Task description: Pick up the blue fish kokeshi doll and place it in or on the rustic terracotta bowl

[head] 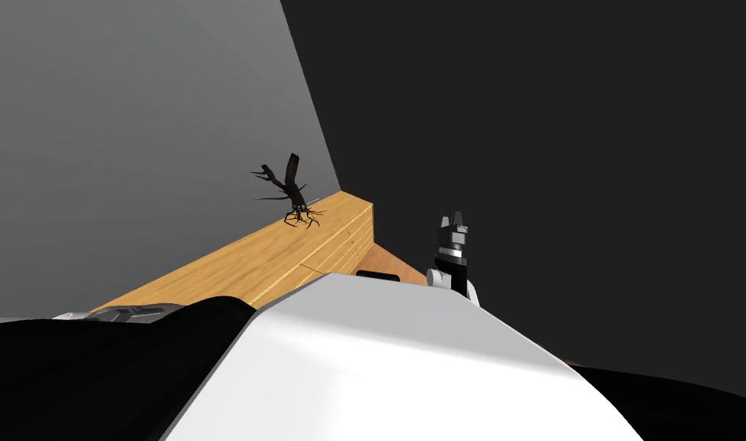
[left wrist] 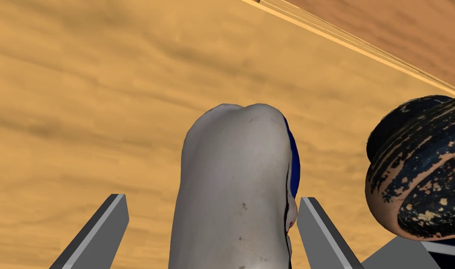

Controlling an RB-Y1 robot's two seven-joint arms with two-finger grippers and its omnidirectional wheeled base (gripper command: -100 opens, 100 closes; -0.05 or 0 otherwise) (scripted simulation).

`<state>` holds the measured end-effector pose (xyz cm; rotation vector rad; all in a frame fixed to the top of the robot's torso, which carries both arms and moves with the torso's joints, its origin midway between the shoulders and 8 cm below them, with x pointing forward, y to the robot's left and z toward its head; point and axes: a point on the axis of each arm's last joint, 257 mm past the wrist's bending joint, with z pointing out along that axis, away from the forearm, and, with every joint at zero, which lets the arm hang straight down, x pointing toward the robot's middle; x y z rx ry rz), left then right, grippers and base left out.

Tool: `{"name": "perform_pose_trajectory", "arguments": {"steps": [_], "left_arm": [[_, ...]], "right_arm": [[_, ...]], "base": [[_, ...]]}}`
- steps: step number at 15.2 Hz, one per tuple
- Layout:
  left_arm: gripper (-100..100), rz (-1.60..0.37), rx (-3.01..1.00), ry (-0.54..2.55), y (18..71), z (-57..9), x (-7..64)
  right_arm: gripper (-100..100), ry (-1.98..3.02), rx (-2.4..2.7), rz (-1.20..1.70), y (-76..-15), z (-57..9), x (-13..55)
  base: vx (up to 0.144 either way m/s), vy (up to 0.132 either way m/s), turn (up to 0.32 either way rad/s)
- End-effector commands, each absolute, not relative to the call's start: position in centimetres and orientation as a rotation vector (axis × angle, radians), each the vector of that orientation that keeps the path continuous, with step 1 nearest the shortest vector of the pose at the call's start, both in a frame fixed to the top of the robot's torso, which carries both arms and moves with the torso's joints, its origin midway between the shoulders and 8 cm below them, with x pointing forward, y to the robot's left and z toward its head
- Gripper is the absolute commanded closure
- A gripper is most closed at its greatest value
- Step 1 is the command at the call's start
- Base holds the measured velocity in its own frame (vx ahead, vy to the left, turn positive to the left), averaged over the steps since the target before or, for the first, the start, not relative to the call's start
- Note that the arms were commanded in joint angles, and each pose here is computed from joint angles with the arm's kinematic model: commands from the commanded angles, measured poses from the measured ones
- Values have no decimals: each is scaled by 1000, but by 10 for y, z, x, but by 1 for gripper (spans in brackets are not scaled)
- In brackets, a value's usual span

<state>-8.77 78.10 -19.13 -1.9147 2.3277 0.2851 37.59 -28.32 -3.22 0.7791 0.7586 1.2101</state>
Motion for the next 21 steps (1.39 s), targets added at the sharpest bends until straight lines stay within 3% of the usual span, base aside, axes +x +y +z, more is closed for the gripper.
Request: {"name": "perform_pose_trajectory", "arguments": {"steps": [1,16,17,18,21], "left_arm": [[-100,282,-1941,2300,779,-194,-110],[-100,354,-2141,2112,748,-184,-251],[-100,337,-2122,2127,751,-188,-237],[100,339,-2124,2126,750,-187,-240],[100,344,-2124,2129,750,-187,-242]], "right_arm": [[0,759,779,1210,-283,-32,376],[0,759,779,1210,-283,-32,376],[0,759,779,1210,-283,-32,376],[0,759,779,1210,-283,-32,376],[0,759,779,1210,-283,-32,376]], "base": [[0,10,-276],[3,9,-178],[0,11,-45],[0,0,0],[-2,1,7]]}}
